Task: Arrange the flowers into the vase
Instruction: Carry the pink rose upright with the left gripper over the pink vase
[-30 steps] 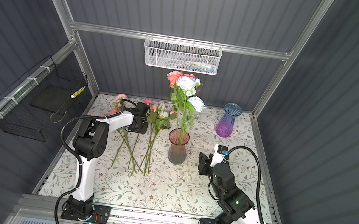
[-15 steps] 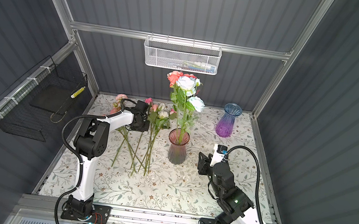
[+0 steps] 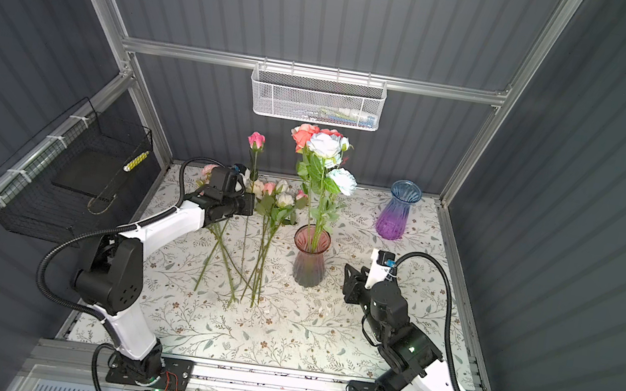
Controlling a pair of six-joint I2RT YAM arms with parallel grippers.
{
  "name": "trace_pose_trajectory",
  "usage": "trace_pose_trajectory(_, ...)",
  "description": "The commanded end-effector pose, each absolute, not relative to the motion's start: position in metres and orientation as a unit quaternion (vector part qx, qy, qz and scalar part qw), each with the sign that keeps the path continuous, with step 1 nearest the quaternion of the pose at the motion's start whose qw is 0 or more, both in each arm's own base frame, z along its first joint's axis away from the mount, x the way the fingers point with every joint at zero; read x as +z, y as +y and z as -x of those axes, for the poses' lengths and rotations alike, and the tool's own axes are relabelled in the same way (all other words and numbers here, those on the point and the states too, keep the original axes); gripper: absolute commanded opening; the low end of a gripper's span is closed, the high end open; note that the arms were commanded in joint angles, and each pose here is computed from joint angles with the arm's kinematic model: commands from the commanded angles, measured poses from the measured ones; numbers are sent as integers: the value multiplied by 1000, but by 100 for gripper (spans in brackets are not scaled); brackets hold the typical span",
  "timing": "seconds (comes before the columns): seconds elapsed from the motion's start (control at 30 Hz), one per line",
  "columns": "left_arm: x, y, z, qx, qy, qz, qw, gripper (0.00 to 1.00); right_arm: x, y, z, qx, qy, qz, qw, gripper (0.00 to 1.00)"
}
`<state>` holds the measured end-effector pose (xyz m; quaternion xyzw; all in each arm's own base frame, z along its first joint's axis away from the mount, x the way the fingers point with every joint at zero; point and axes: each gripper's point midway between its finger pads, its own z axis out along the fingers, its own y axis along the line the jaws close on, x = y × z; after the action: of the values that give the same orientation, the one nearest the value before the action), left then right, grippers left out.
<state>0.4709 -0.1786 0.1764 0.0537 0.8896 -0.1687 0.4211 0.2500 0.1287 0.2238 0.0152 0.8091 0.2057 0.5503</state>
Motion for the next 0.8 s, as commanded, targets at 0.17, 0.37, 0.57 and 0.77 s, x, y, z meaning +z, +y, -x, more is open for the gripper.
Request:
trace_pose_trajectory(0.17, 277, -188, -459, -246, 782, -77, 568, 0, 251, 131, -248, 228, 795, -16, 562, 51)
trace_pose_trajectory(0.37, 344, -176, -425, -271, 726, -67, 629, 0, 261, 127, -245, 227, 790, -18, 569, 52)
trace_pose_trajectory(0.57, 386, -173, -394, -310, 687, -66, 654, 0, 264, 121, -246, 220, 787, -29, 576, 53)
trace_pose_trajectory(0.77, 435, -192, -355, -347, 635, -99, 683, 0, 250, 135, -250, 232, 801, -16, 552, 60)
